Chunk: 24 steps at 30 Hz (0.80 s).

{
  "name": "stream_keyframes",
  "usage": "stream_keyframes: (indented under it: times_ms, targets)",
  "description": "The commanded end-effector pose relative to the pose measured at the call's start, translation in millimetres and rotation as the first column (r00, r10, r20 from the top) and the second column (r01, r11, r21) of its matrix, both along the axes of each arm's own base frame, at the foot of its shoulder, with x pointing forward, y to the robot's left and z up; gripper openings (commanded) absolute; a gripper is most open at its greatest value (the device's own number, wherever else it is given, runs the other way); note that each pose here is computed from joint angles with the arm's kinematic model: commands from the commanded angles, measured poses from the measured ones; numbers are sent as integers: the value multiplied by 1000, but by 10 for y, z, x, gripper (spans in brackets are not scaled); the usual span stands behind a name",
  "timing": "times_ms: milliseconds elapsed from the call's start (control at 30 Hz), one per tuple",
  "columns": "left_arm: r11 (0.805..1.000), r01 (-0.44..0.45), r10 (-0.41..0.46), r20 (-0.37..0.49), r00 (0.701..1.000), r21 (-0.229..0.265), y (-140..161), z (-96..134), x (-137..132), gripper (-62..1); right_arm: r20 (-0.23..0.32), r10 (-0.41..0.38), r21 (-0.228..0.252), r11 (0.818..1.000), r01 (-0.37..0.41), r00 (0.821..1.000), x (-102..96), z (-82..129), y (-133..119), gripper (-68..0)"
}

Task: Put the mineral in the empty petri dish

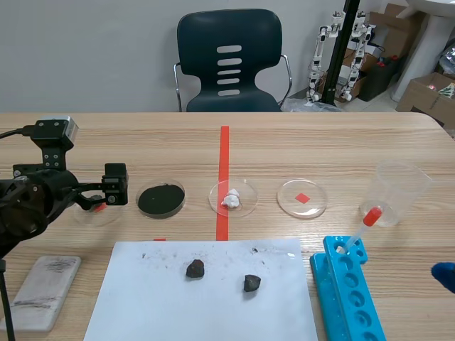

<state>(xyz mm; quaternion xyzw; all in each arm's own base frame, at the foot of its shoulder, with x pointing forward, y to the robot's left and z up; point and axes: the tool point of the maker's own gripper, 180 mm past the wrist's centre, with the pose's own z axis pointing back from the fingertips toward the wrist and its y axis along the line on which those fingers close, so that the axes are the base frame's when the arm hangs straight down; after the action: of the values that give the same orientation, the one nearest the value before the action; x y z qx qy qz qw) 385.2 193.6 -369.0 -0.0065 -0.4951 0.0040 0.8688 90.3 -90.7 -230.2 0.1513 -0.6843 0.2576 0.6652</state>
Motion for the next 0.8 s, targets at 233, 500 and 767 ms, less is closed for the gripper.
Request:
stream_keyframes:
  times_ms: [233,500,767]
  targets:
    - [1000,1,-1,40,999,11,38,89,-24,14,36,6,18,1000,-6,999,36,96,20,4]
    - [1000,0,0,44,999,7,35,95,-20,14,36,6,18,1000,-6,999,36,96,20,4]
    - [1000,0,0,62,998,7,34,124,-5,14,36,6,18,1000,-6,999,36,96,20,4]
